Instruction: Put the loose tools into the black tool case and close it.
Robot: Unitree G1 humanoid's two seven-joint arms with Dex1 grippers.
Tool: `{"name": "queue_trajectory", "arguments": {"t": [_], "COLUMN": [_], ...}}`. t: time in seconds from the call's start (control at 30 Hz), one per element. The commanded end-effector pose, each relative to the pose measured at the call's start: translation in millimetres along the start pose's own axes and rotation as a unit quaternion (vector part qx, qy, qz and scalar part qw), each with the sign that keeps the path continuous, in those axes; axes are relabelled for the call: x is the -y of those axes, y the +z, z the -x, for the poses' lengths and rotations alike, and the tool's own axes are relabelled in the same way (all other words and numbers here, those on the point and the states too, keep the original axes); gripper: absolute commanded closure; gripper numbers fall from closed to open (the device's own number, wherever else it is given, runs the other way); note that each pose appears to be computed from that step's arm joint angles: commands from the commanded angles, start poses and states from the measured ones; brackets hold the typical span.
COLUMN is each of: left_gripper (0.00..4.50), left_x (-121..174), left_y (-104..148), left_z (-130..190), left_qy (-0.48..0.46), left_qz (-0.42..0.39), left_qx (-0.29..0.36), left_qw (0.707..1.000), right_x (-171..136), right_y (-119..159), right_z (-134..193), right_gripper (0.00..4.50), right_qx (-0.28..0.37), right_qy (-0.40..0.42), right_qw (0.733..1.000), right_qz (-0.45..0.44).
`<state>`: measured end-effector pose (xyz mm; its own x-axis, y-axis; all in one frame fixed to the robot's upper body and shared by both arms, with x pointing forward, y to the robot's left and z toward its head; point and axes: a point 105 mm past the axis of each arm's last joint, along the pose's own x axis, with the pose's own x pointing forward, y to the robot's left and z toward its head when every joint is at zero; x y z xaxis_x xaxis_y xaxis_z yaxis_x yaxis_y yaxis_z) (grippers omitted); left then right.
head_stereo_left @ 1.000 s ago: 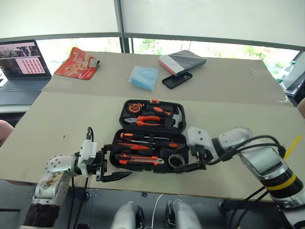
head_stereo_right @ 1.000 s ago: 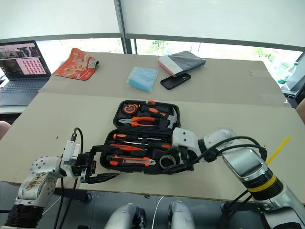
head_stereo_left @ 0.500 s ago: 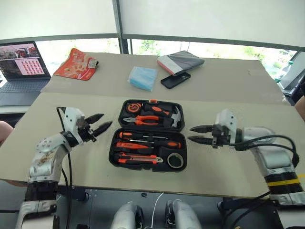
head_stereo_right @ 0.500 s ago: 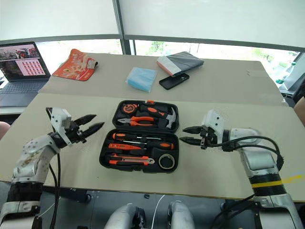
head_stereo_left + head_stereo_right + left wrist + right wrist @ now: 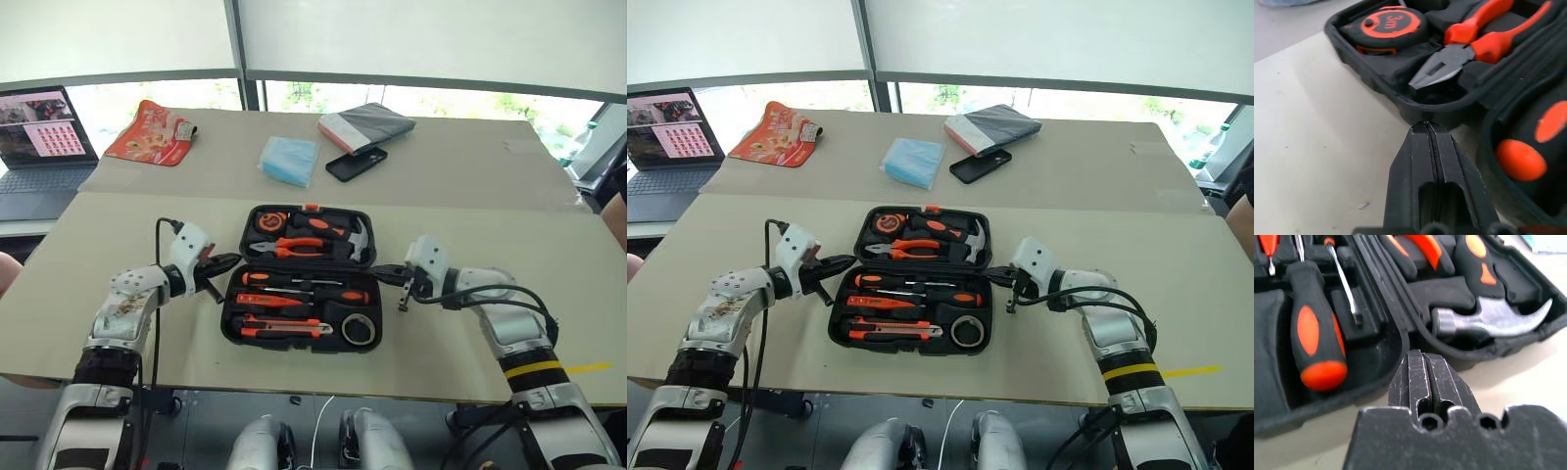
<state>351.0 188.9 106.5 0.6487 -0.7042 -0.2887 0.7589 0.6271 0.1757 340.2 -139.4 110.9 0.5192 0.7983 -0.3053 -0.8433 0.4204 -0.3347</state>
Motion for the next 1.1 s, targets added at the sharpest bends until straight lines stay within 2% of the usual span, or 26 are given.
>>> {"name": "queue_trajectory", "arguments": {"t": [0.03, 0.33, 0.43, 0.5, 0.53, 0.57, 0.6, 0.63, 0.67, 0.7, 0.8, 0.83, 0.87, 0.9, 0.97, 1.1], "left_gripper": [4.45, 4.45, 4.45, 4.50, 4.23, 3.98, 3.69, 3.43, 3.01, 2.57, 1.56, 1.10, 0.86, 0.37, 0.01, 0.01], "left_x": [36, 48, 38, 33, 18, 3, 2, 4, 2, 0, -9, -11, -12, -14, -19, -22], "left_y": [14, 8, 11, 22, 7, -9, -7, -3, 3, 11, 32, 40, 43, 43, 41, 38], "left_z": [-8, 4, 13, 28, 36, 47, 52, 55, 56, 57, 52, 48, 45, 40, 31, 17], "left_qy": [-0.101, -0.093, -0.069, -0.075, -0.026, 0.025, 0.015, 0.001, -0.007, -0.010, 0.000, -0.001, -0.001, 0.006, 0.026, 0.032], "left_qz": [-0.019, -0.007, 0.024, 0.023, 0.052, 0.028, 0.034, 0.038, 0.052, 0.078, 0.120, 0.120, 0.120, 0.104, 0.109, 0.147], "left_qx": [0.023, 0.020, 0.031, 0.043, -0.033, -0.117, -0.121, -0.115, -0.106, -0.094, -0.067, -0.057, -0.063, -0.074, -0.095, -0.131], "left_qw": [0.994, 0.995, 0.997, 0.996, 0.998, 0.992, 0.992, 0.993, 0.993, 0.992, 0.991, 0.991, 0.991, 0.992, 0.989, 0.980], "right_x": [-25, -33, -17, -10, -8, -8, -8, -9, -8, -4, 13, 18, 19, 21, 24, 33], "right_y": [12, 1, -1, -4, -5, -4, -5, -5, -1, 6, 23, 27, 33, 40, 44, 37], "right_z": [2, 34, 45, 61, 70, 77, 83, 86, 90, 93, 95, 94, 92, 87, 77, 56], "right_gripper": [4.50, 4.50, 4.50, 3.92, 3.70, 3.38, 2.94, 2.72, 2.33, 1.89, 0.97, 0.55, 0.30, 0.00, 0.00, 0.00], "right_qx": [0.018, -0.008, -0.006, -0.010, -0.019, -0.030, -0.046, -0.058, -0.063, -0.057, -0.054, -0.067, -0.073, -0.069, -0.084, -0.138], "right_qy": [0.064, 0.034, -0.010, -0.016, -0.017, -0.013, -0.006, -0.001, 0.000, -0.009, -0.043, -0.054, -0.050, -0.046, -0.045, -0.078], "right_qw": [0.998, 0.999, 0.999, 0.997, 0.996, 0.994, 0.991, 0.990, 0.987, 0.985, 0.970, 0.965, 0.962, 0.957, 0.936, 0.908], "right_qz": [-0.020, -0.038, -0.039, -0.071, -0.091, -0.109, -0.122, -0.131, -0.147, -0.162, -0.233, -0.247, -0.257, -0.279, -0.340, -0.387]}}
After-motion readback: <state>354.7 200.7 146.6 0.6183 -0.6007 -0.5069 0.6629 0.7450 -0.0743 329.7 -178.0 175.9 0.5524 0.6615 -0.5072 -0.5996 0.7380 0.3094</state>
